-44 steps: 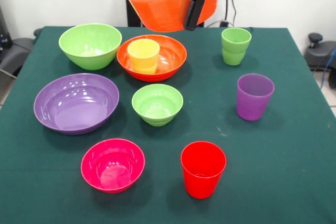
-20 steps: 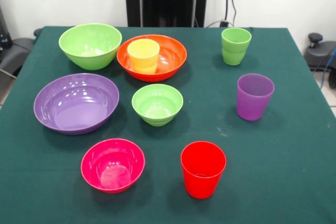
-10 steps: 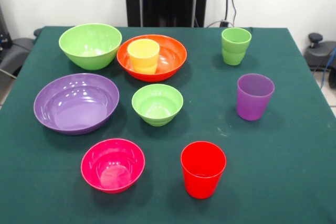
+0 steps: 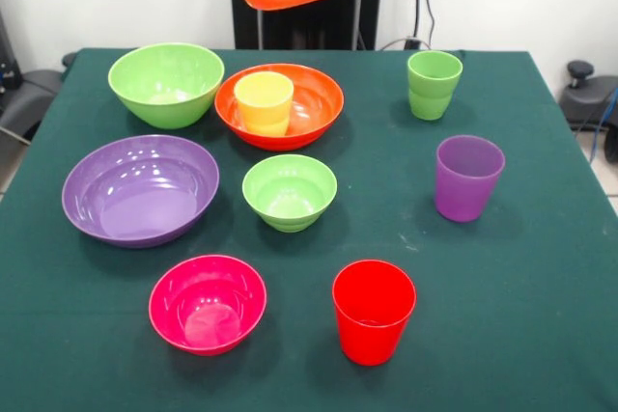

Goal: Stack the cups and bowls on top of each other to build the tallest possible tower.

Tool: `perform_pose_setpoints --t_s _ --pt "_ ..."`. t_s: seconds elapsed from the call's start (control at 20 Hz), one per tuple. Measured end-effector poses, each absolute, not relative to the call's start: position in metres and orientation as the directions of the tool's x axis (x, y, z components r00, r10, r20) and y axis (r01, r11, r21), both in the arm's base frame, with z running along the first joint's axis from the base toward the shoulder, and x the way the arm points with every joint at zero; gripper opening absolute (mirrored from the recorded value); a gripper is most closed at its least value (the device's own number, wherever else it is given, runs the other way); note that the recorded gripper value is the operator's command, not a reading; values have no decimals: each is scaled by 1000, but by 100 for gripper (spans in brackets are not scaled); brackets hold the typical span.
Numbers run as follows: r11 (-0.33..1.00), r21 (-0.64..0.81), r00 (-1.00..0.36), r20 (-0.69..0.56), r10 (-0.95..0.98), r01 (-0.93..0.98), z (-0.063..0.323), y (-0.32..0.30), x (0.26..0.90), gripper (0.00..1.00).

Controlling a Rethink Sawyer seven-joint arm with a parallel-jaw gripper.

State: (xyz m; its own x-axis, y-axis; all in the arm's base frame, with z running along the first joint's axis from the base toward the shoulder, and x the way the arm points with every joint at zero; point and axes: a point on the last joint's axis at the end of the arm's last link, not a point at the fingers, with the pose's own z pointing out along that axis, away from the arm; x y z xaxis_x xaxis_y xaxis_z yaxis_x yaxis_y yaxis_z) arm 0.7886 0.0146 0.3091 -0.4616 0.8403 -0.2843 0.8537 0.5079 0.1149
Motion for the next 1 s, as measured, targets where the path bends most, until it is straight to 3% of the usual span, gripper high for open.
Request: perform_pose_setpoints --t_s 1.0 --pt "523 88 -483 -280 830 848 286 13 775 0"
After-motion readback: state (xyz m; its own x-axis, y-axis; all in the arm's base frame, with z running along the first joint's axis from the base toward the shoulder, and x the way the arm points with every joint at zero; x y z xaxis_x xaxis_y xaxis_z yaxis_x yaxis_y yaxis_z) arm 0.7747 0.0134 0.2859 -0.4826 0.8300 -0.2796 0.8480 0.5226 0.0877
